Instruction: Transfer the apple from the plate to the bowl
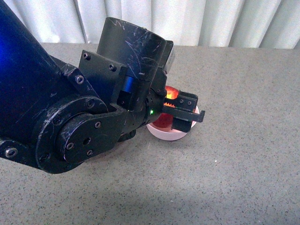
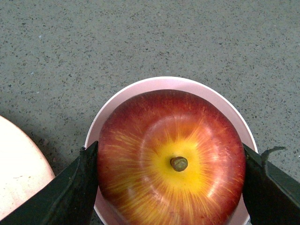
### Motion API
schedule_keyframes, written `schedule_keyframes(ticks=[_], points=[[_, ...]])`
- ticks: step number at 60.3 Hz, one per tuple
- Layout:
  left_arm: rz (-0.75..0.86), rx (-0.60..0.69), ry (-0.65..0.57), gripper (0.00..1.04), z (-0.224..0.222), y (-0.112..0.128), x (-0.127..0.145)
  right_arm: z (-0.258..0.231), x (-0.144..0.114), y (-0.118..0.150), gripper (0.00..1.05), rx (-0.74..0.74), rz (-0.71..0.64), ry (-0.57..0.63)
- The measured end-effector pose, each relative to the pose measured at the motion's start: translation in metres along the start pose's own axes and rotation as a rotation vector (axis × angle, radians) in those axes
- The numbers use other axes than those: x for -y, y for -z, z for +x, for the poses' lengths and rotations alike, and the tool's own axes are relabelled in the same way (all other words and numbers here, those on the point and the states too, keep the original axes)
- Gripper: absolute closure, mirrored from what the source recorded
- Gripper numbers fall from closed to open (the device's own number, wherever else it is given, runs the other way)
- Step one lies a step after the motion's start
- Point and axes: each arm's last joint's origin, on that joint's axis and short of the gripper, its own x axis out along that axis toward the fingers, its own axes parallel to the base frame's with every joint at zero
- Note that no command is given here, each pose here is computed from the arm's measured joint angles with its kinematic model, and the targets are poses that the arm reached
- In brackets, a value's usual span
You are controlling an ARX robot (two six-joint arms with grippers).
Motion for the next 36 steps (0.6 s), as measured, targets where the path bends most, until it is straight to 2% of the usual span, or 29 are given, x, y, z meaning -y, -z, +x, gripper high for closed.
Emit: schedule_keyframes(ticks=[3, 8, 11, 25, 36], points=[[0.000, -0.001, 0.000, 0.24, 0.000, 0.000, 0.000, 0.000, 0.000, 0.000, 0.09, 0.000, 0.000, 0.000], [0.000, 0.001, 0.004, 0.09, 0.000, 0.000, 0.000, 0.000, 0.000, 0.000, 0.09, 0.000, 0.000, 0.000], [0.001, 0.003, 0.002, 0.05, 0.001, -0.001, -0.001, 0.000, 0.000, 0.000, 0.09, 0.000, 0.000, 0.000], [-0.014, 0.031, 0.003, 0.07, -0.006, -0.007, -0.008, 0.000, 0.000, 0.000, 0.09, 0.000, 0.000, 0.000], [-0.049, 0.105, -0.041, 0.07, -0.036, -0.018, -0.026, 0.000, 0.000, 0.000, 0.09, 0.000, 0.000, 0.000]])
